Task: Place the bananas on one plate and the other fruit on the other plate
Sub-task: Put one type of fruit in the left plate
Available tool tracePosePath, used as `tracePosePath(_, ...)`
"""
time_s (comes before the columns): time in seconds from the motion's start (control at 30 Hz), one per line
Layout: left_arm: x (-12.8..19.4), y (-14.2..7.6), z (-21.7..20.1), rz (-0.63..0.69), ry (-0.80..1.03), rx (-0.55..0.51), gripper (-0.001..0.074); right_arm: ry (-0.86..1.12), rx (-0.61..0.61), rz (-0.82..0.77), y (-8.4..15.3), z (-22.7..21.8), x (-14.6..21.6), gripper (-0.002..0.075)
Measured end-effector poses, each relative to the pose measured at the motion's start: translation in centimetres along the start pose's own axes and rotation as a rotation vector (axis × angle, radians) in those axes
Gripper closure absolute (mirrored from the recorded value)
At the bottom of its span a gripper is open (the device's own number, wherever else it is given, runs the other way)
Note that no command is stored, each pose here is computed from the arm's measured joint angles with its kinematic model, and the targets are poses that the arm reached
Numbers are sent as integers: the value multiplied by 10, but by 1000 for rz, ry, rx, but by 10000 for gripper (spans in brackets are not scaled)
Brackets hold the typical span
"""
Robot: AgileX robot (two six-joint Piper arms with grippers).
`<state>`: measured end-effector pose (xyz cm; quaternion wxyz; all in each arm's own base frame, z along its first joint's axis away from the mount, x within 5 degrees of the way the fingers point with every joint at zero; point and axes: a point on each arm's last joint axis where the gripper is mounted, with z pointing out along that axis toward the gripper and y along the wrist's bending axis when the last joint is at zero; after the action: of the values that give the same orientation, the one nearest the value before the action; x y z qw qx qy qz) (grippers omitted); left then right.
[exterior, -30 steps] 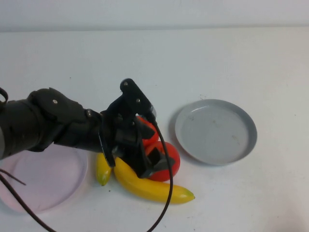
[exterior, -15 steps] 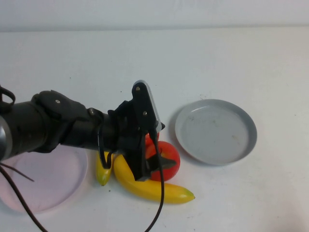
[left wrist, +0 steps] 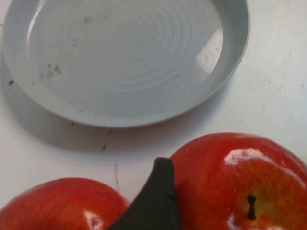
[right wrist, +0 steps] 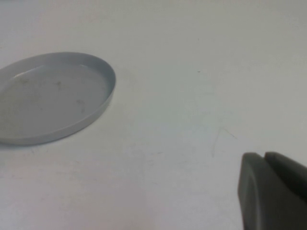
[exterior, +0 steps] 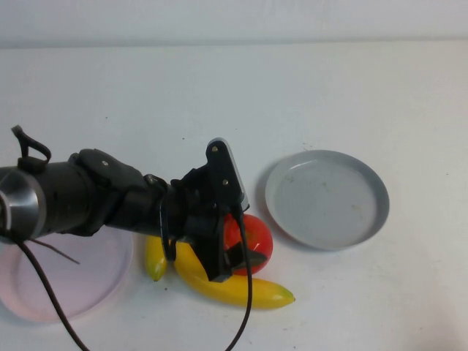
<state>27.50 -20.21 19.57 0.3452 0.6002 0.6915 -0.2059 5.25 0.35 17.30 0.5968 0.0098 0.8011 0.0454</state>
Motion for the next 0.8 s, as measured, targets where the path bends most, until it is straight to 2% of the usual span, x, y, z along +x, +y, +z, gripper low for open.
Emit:
tracePosePath(0.5,1,2,1,20,8,-24,66,0,0,0,0,0,0,741)
tracePosePath(0.8,6,3,10,-1,13,8,66,0,0,0,0,0,0,742)
